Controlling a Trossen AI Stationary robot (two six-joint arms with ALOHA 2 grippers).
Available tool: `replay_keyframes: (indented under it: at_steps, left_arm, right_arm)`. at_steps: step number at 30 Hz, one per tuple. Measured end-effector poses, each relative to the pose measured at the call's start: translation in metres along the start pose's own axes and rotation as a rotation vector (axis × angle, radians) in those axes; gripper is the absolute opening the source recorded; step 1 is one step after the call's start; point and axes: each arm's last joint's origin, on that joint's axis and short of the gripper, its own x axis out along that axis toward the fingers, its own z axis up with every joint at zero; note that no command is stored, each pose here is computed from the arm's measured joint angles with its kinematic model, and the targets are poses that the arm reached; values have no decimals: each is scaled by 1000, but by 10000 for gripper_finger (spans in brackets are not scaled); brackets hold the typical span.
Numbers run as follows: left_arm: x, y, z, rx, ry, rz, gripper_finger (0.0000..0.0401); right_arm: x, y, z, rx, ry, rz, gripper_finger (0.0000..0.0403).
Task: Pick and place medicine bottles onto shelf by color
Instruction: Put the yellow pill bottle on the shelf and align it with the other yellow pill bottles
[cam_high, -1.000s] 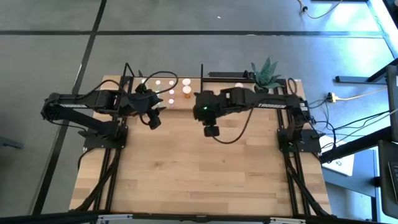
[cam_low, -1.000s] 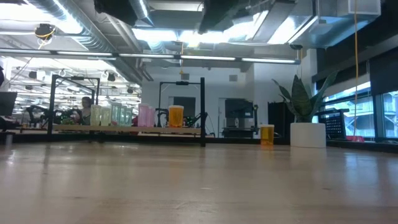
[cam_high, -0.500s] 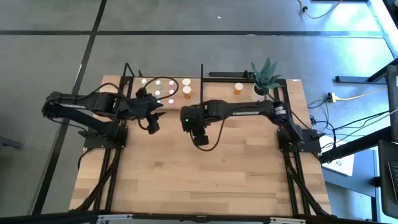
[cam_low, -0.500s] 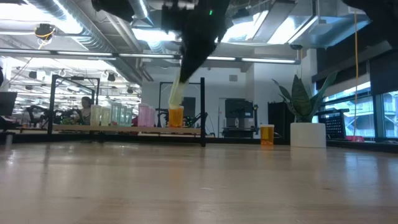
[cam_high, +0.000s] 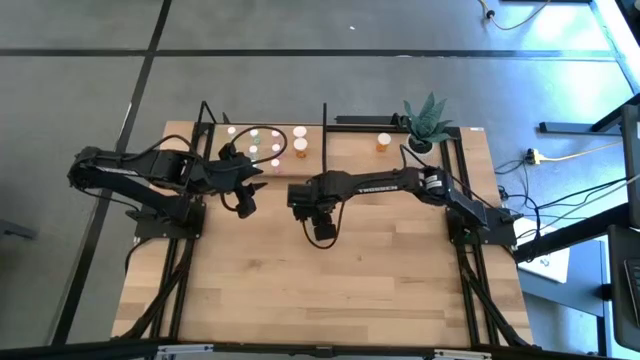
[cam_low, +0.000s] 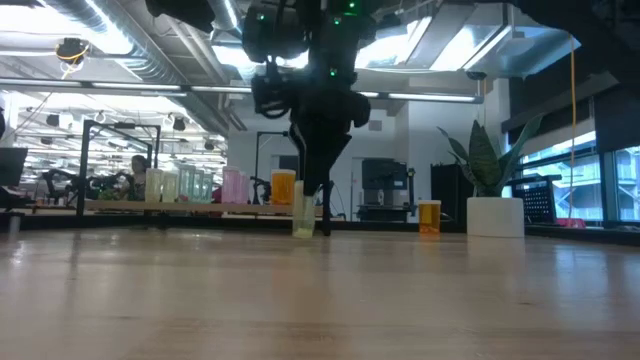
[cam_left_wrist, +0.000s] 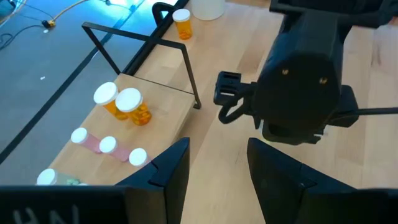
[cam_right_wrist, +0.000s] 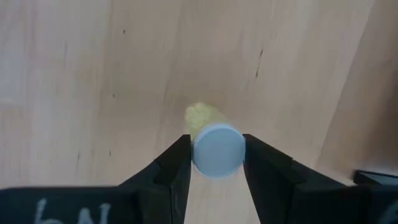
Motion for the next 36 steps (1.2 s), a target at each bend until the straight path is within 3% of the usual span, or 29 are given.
replay_keyframes:
  at_steps: [20,31,36]
  left_arm:
    - [0,0,0,0,0,1,153]
    - [0,0,0,0,0,1,153]
    - [0,0,0,0,0,1,153]
  right_arm:
    - [6,1,2,0,-13,31,142]
    - [6,1,4,3,-32,29,217]
    - [6,1,3,3,-28,29,233]
